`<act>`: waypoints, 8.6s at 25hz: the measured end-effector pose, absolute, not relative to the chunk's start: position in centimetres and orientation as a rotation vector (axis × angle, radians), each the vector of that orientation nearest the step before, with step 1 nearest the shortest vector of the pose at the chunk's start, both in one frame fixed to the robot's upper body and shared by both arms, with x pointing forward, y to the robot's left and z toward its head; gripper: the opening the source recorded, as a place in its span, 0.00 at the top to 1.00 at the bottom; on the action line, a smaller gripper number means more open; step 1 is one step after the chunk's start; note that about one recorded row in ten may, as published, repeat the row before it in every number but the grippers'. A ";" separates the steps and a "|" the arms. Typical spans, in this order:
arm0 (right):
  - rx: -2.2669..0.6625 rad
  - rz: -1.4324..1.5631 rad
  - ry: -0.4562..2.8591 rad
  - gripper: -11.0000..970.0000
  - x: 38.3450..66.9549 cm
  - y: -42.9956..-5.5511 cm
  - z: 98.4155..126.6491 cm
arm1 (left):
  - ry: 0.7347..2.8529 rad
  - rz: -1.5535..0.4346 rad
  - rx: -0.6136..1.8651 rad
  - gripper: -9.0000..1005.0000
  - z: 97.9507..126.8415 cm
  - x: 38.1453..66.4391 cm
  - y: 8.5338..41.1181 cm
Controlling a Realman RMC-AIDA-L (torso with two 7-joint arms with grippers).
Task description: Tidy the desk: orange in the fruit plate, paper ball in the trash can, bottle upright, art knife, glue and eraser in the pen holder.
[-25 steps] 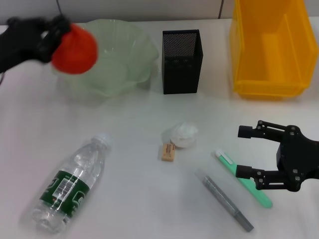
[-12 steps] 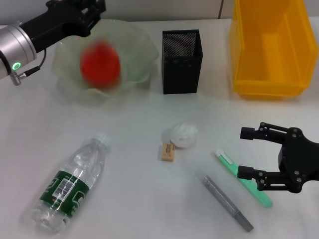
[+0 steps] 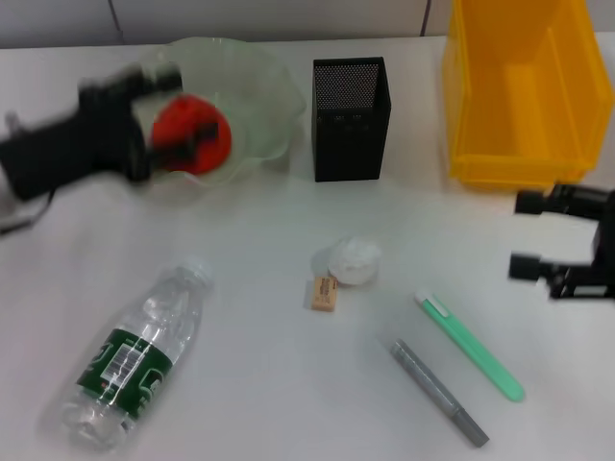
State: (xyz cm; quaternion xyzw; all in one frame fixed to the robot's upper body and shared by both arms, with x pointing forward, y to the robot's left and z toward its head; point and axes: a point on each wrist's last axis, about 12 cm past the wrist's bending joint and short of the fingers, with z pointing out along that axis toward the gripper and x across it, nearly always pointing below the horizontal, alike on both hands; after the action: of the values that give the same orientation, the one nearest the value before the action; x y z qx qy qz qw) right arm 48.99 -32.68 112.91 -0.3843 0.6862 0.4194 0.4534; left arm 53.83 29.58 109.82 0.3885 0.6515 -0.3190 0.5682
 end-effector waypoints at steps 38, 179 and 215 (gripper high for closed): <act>-1.275 0.583 2.478 0.17 60.0 -13.7 113.3 | 1.577 -0.803 0.948 0.19 106.4 48.4 30.5; -0.725 0.894 1.656 0.18 45.0 -28.5 101.6 | 2.001 -0.432 0.992 0.55 114.0 51.4 24.7; -0.719 0.963 1.637 0.18 46.0 -28.0 102.6 | 1.635 -0.593 0.843 0.55 111.7 49.7 30.7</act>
State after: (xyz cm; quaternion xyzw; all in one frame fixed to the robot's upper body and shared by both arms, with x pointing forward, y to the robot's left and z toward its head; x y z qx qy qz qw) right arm 45.97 -27.96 102.55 -0.3009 0.6850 0.4029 0.5271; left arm 49.73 30.68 111.69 0.3589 0.6962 -0.2526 0.5681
